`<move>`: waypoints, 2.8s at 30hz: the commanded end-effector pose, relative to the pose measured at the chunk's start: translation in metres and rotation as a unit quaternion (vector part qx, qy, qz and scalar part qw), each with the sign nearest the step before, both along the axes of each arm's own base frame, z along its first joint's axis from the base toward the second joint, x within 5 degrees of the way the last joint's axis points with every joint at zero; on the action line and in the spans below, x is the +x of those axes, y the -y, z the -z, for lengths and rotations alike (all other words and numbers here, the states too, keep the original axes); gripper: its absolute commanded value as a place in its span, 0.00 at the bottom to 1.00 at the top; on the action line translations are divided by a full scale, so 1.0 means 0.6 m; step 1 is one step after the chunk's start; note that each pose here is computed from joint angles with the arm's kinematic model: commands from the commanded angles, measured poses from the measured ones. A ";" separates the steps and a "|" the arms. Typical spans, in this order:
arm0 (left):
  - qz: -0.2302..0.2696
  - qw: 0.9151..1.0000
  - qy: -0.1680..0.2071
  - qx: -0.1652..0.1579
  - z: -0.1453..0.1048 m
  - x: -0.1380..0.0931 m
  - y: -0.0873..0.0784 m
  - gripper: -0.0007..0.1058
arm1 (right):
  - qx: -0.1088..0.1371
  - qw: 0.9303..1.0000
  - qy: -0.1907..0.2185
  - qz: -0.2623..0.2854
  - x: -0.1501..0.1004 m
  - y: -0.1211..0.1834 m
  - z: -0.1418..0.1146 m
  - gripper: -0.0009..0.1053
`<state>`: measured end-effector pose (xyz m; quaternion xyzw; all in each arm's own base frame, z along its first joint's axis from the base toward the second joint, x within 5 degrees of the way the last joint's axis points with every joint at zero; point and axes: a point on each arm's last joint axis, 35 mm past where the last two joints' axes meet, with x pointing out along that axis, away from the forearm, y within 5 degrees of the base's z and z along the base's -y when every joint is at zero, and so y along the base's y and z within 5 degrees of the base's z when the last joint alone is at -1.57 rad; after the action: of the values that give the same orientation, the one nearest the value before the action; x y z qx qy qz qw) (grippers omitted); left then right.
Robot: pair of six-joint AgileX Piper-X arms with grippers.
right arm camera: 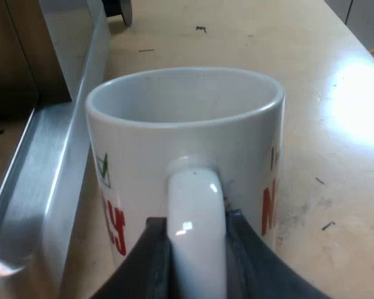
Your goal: Remove mug from coffee machine
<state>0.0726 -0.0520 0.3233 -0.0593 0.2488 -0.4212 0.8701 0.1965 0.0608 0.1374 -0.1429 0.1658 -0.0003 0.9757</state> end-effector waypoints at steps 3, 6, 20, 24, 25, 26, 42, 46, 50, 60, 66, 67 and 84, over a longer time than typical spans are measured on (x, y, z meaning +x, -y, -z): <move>0.005 1.000 0.006 -0.005 -0.005 0.000 0.001 0.82 | -0.001 1.000 0.028 0.002 0.013 -0.004 0.003 0.01; 0.005 1.000 0.006 -0.005 -0.005 0.000 0.001 0.82 | -0.006 1.000 0.017 0.001 0.016 -0.005 0.018 0.01; 0.005 1.000 0.006 -0.005 -0.005 0.000 0.001 0.82 | -0.027 0.999 -0.033 0.004 0.014 -0.003 0.053 0.01; 0.005 1.000 0.006 -0.005 -0.005 0.000 0.001 0.82 | -0.027 0.999 -0.033 0.004 0.014 -0.003 0.053 0.04; 0.005 1.000 0.006 -0.005 -0.005 0.000 0.001 0.82 | -0.027 0.999 -0.033 0.004 0.014 -0.003 0.053 0.10; 0.005 1.000 0.006 -0.005 -0.005 0.000 0.001 0.82 | -0.027 0.999 -0.033 0.004 0.014 -0.003 0.053 0.12; 0.005 1.000 0.006 -0.005 -0.005 0.000 0.001 0.82 | -0.018 0.992 -0.124 -0.023 -0.007 0.000 0.062 0.50; 0.005 1.000 0.006 -0.005 -0.005 0.000 0.001 0.82 | -0.022 0.986 -0.163 -0.038 -0.023 0.003 0.054 0.50; 0.005 1.000 0.006 -0.005 -0.005 0.000 0.001 0.82 | -0.016 0.980 -0.189 -0.059 -0.038 0.006 0.042 0.50; -0.007 1.000 0.001 -0.005 -0.004 0.001 0.000 0.82 | -0.023 0.973 -0.222 -0.063 -0.078 0.020 -0.024 0.50; -0.062 0.998 0.004 0.010 -0.003 0.006 -0.004 0.82 | -0.029 0.961 -0.267 -0.072 -0.091 0.024 -0.085 0.50; -0.066 0.998 -0.002 0.005 -0.003 0.006 -0.004 0.82 | -0.024 0.960 -0.269 -0.080 -0.090 0.022 -0.099 0.50; -0.134 0.989 -0.063 -0.002 -0.010 0.036 0.004 0.82 | 0.014 0.973 -0.199 -0.114 -0.066 0.009 -0.288 0.50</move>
<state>0.0922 -0.0540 0.3241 -0.1177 0.2996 -0.3031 0.8969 0.1561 0.0550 0.3084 -0.1453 0.3390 0.1336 0.9198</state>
